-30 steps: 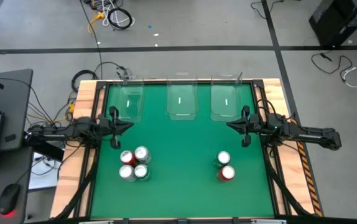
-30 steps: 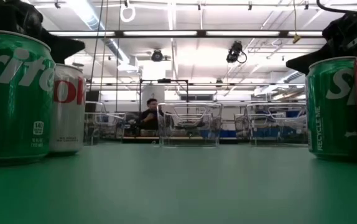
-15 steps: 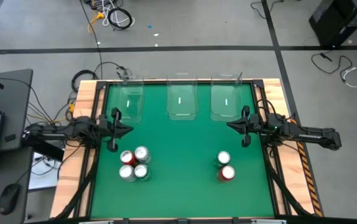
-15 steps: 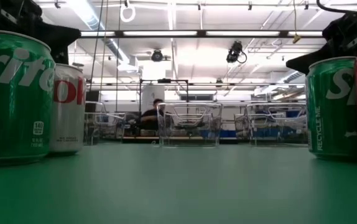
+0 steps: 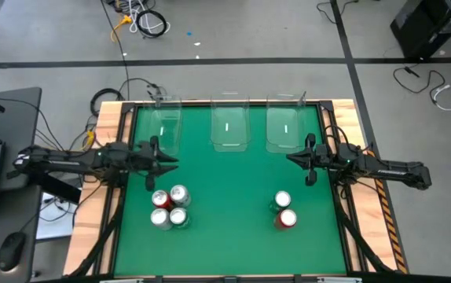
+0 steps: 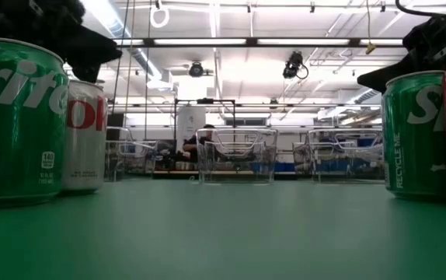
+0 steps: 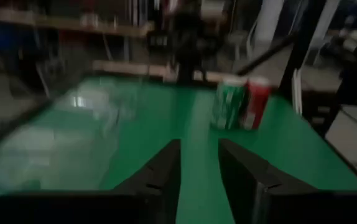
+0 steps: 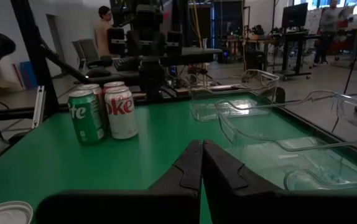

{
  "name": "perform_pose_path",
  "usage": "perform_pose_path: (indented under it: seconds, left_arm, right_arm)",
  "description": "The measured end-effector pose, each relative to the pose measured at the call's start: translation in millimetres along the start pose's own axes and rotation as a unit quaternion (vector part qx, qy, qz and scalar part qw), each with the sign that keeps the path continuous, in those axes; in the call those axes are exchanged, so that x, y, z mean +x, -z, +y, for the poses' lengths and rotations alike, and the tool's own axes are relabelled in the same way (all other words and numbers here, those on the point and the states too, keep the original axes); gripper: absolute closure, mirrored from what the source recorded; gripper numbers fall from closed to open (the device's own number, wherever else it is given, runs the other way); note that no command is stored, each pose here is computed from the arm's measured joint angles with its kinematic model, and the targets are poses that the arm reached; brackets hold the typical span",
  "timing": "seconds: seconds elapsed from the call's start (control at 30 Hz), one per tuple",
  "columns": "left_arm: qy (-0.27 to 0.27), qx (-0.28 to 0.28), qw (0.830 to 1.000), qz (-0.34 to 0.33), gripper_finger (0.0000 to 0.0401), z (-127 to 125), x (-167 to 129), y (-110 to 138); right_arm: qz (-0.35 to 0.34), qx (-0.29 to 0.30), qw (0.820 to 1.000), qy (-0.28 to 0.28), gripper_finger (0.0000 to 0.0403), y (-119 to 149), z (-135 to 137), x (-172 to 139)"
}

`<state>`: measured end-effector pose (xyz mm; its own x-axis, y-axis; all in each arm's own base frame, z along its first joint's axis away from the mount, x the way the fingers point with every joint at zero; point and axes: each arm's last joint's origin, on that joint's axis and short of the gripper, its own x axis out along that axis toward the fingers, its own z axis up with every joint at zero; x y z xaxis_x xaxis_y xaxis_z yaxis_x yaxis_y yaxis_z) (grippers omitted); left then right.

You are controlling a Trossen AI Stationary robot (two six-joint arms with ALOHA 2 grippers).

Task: Sort soda cans
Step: Put the left red-black soda can into the center transparent bin

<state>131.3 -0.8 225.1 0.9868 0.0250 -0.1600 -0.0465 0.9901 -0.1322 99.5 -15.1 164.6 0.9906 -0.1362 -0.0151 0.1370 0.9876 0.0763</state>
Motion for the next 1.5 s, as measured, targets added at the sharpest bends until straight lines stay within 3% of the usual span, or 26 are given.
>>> perform_pose_path:
  seconds: [0.27, 0.47, 0.57, 0.7, 0.97, 1.13, 1.33, 1.5]
  left_arm:
    - [0.002, -0.012, 0.995, 0.098, 0.0258, -7, 11, -36]
    - [0.068, -0.031, 0.995, 0.068, 0.0258, -14, 19, -59]
    - [0.092, -0.067, 0.990, 0.079, 0.0258, -16, 22, -64]
    - [0.065, -0.089, 0.983, 0.150, 0.0258, -19, 21, -64]
    - [-0.013, -0.053, 0.961, 0.271, 0.0258, -27, 19, -86]
    - [-0.052, -0.060, 0.925, 0.371, 0.0258, -29, 23, -86]
    - [-0.083, -0.109, 0.853, 0.504, 0.0254, -30, 31, -68]
    - [-0.078, -0.134, 0.810, 0.565, 0.0225, -36, 41, -56]
  right_arm:
    - [0.000, 0.000, 1.000, 0.000, 0.0382, 0, 0, 0]
    - [0.000, 0.000, 1.000, 0.000, 0.0382, 0, 0, 0]
    - [0.000, 0.000, 1.000, 0.000, 0.0382, 0, 0, 0]
    - [0.000, 0.000, 1.000, 0.000, 0.0382, 0, 0, 0]
    - [0.000, 0.000, 1.000, 0.000, 0.0382, 0, 0, 0]
    - [0.000, 0.000, 1.000, 0.000, 0.0382, 0, 0, 0]
    - [0.000, 0.000, 1.000, 0.000, 0.0382, 0, 0, 0]
    - [0.000, 0.000, 1.000, 0.000, 0.0382, 0, 0, 0]
